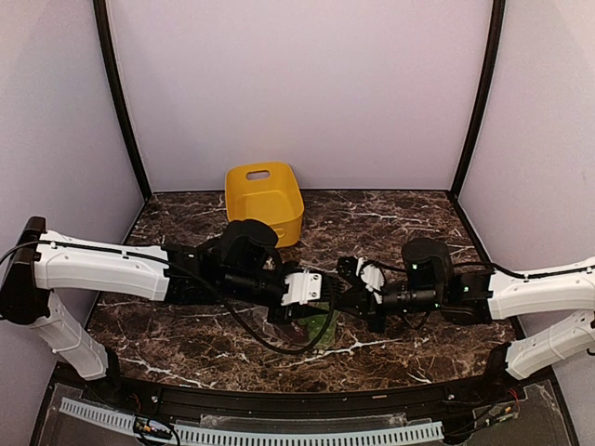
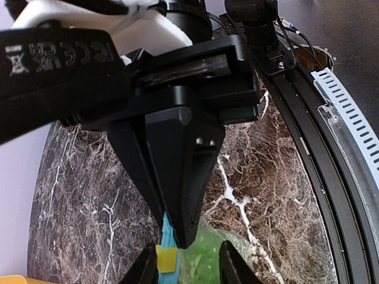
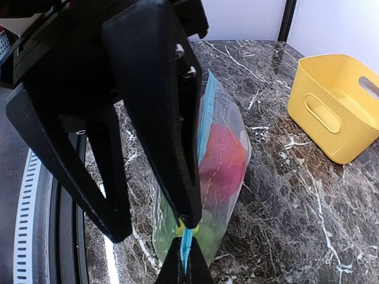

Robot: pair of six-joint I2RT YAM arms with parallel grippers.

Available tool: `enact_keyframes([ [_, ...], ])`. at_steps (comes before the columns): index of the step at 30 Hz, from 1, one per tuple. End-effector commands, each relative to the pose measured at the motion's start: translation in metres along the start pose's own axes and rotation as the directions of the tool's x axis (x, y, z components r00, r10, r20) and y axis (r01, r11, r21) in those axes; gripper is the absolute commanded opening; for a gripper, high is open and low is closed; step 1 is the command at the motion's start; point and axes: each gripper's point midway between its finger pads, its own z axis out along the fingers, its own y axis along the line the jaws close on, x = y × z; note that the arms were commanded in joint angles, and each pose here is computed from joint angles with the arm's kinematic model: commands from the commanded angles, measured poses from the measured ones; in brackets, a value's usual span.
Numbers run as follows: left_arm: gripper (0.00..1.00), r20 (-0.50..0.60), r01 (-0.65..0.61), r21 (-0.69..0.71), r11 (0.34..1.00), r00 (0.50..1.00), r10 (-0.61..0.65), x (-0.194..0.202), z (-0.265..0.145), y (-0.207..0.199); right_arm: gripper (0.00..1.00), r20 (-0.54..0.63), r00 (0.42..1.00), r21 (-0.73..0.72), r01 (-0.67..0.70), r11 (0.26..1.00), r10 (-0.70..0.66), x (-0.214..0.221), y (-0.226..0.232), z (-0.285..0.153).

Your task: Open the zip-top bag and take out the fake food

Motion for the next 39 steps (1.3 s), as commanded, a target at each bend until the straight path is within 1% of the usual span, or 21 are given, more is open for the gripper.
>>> enact_keyframes([
  [1,0.31,0.051,-0.017,0.008,1.0,0.999,0.016,-0.017,0.001,0.004,0.0,0.069,0.996,0.023,0.057,0.998,-0.059,-0.022,0.0,-0.006],
  [2,0.29,0.053,-0.017,0.004,1.0,0.998,0.017,-0.018,0.001,0.005,0.0,0.07,0.996,0.023,0.059,0.998,-0.06,-0.022,0.001,-0.006],
  [4,0.29,0.053,-0.016,-0.009,1.0,0.998,0.017,-0.018,0.001,0.007,0.0,0.073,0.995,0.022,0.062,0.998,-0.064,-0.022,0.002,-0.007],
  [7,0.3,0.047,-0.017,-0.04,0.999,0.999,0.019,-0.015,0.0,0.011,0.0,0.074,0.995,0.02,0.066,0.998,-0.067,-0.021,0.003,-0.008],
  [11,0.3,0.035,-0.013,-0.042,0.999,0.999,0.014,-0.011,0.001,0.013,0.0,0.077,0.994,0.021,0.076,0.997,-0.078,-0.021,0.004,-0.009],
  [17,0.31,0.042,0.006,-0.033,0.999,0.999,-0.004,-0.009,0.001,0.012,0.0,0.083,0.992,0.029,0.09,0.996,-0.092,-0.02,0.005,-0.011],
  [22,0.25,0.05,0.019,-0.027,0.999,0.999,-0.017,-0.007,0.0,0.012,0.0,0.088,0.991,0.031,0.095,0.995,-0.097,-0.019,0.006,-0.013],
  [27,0.25,0.046,0.039,-0.019,0.999,0.998,-0.039,-0.001,0.003,0.012,0.0,0.091,0.991,0.033,0.093,0.995,-0.096,-0.018,0.006,-0.014],
  [39,0.22,0.04,0.031,0.018,0.999,0.999,-0.031,0.002,0.01,0.008,0.0,0.096,0.991,0.032,0.094,0.995,-0.097,-0.017,0.007,-0.013],
])
